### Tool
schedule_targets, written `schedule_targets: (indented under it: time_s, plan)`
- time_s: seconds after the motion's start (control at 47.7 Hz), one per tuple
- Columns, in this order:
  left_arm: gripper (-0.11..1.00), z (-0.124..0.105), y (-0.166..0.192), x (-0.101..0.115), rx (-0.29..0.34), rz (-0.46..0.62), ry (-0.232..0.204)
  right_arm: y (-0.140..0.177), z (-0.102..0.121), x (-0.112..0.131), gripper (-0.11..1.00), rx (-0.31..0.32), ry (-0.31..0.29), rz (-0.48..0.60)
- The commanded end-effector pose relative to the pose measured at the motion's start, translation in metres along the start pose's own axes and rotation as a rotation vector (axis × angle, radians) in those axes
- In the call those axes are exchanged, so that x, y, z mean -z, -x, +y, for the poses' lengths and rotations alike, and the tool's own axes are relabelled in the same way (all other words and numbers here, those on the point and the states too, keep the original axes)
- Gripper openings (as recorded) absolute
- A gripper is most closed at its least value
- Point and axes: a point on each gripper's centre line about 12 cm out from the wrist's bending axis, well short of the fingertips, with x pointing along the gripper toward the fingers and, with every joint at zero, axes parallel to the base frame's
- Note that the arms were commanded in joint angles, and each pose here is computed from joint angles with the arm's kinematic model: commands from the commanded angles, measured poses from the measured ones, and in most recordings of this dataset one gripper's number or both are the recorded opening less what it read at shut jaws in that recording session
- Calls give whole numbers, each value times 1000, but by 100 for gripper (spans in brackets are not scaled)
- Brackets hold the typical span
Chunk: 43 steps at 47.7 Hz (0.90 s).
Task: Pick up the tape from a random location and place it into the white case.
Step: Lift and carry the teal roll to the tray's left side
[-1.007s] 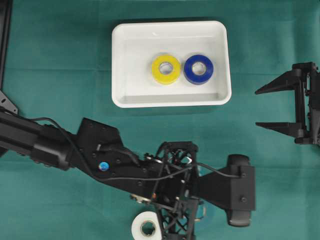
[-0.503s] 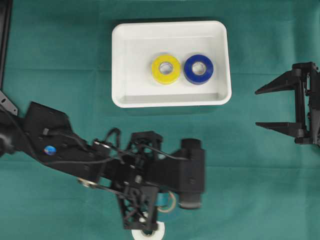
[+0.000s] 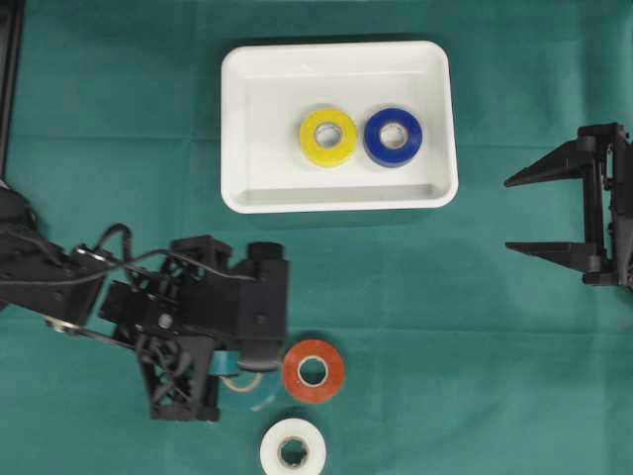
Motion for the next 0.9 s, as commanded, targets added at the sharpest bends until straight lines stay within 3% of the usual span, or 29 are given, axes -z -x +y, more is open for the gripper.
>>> schedule_targets:
  time_s: [0.0,0.524,0.881]
  plan:
    - [20,-2,15,-3,20,-51,-2,0,1,-10,88,-2,1,-24]
    - [20,1,14,-11,16,-64,11,-2,0,-7,88,1,5,-8]
    - [20,54,13,-23,-66,-81,133,-2,0,-7,88,4,8,-4]
